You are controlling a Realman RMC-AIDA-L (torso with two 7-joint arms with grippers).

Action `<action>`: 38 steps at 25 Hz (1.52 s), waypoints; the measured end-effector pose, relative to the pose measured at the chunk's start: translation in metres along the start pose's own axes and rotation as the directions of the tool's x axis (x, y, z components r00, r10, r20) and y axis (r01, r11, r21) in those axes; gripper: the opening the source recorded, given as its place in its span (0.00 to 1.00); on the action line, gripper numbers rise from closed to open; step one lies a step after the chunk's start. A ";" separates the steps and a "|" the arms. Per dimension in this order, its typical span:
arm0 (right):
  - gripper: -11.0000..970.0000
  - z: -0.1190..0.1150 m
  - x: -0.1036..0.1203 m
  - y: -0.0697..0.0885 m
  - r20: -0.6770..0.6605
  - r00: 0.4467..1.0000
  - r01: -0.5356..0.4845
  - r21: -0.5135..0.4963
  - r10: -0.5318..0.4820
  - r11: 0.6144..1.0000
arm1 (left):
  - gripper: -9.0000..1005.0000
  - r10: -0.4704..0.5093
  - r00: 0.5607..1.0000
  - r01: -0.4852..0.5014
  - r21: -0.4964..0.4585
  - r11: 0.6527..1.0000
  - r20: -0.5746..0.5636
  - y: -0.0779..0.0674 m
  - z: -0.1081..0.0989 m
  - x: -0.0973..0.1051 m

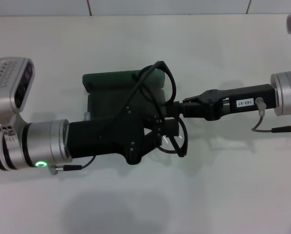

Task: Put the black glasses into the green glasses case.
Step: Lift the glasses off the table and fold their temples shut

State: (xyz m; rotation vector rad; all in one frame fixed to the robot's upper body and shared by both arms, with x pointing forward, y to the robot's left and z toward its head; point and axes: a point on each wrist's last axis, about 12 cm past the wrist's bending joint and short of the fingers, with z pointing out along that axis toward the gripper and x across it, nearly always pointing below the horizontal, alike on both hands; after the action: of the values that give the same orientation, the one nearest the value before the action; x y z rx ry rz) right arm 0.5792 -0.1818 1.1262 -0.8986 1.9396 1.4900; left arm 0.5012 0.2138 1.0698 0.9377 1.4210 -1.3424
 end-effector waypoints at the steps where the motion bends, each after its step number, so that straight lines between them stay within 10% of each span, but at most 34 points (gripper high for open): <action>1: 0.07 0.000 0.000 0.000 0.001 1.000 0.001 -0.001 -0.001 1.000 | 0.02 0.001 1.000 -0.001 0.000 1.000 0.001 0.000 0.000 0.000; 29: 0.07 -0.005 0.004 0.002 0.023 1.000 -0.011 -0.019 0.011 1.000 | 0.02 0.002 1.000 -0.002 -0.010 1.000 0.008 0.000 -0.001 0.000; 38: 0.07 -0.062 0.015 -0.015 0.179 0.984 -0.030 0.163 0.000 0.986 | 0.03 0.005 1.000 -0.004 -0.027 1.000 0.027 -0.001 -0.009 -0.001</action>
State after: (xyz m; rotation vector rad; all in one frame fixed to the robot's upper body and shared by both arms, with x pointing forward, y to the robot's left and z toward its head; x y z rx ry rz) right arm 0.5800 -0.2470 1.1213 -0.6560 1.9078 1.3461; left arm 0.4995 0.2223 1.0706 0.9013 1.4126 -1.3249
